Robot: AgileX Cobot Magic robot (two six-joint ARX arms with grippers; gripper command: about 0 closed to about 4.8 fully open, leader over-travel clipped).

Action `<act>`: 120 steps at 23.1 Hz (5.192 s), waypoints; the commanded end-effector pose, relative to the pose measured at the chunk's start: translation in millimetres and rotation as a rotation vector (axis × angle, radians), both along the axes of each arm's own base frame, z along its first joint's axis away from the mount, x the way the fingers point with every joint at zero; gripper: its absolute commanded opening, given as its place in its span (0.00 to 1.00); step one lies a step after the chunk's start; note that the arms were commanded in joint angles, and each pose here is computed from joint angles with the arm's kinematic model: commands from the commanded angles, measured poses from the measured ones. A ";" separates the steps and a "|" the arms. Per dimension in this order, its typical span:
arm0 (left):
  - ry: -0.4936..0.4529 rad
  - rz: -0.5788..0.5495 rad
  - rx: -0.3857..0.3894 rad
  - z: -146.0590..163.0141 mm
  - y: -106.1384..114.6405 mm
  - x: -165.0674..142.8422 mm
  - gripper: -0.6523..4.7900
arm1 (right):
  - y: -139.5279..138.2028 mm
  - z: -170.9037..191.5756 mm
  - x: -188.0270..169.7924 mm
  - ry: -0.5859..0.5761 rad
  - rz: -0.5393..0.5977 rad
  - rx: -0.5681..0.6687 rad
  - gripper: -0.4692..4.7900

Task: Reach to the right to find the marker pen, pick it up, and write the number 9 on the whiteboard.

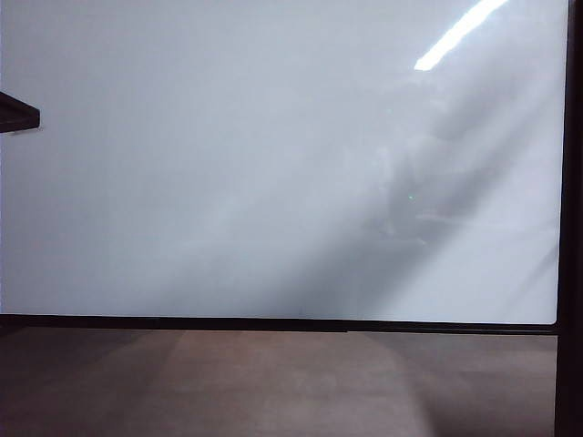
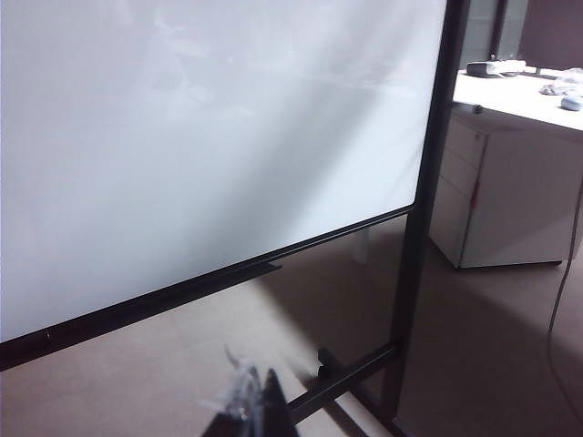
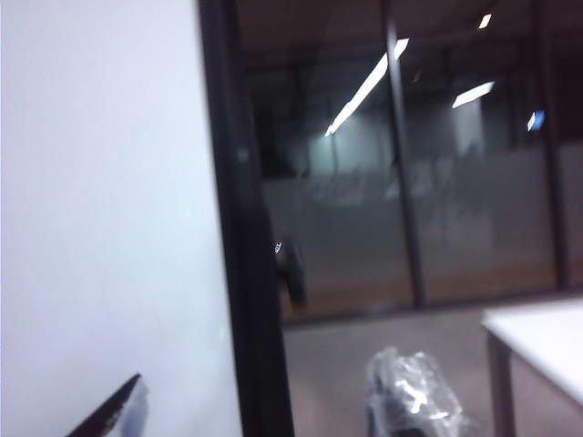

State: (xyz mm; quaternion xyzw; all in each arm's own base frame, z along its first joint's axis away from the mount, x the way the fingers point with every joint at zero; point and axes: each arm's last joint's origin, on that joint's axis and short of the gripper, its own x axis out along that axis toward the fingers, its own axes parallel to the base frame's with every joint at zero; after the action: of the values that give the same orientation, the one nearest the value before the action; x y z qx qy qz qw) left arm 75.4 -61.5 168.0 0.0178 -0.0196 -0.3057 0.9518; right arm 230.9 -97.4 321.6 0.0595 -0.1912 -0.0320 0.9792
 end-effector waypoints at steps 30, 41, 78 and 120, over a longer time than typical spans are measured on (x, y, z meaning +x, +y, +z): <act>0.001 -0.002 -0.003 0.1 -0.1 0.0 0.11 | -27.0 -190.2 140.1 0.229 0.078 -0.025 0.77; 0.001 -0.002 -0.003 0.2 -0.1 0.0 0.11 | -29.5 -196.5 149.3 0.258 0.070 -0.039 0.76; 0.001 -0.002 -0.003 0.2 -0.1 0.0 0.11 | -32.8 -192.1 160.0 0.280 0.079 -0.035 0.46; 0.025 0.002 0.018 -2.4 0.1 0.0 0.11 | 54.7 127.3 -117.5 -0.119 -0.121 0.040 0.08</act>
State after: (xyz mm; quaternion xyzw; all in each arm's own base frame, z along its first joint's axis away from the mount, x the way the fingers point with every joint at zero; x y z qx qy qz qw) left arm 75.3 -61.2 157.2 0.0396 0.0321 -0.3052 0.9509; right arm 118.4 -46.3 448.8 0.0666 -0.2611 -0.0950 0.9583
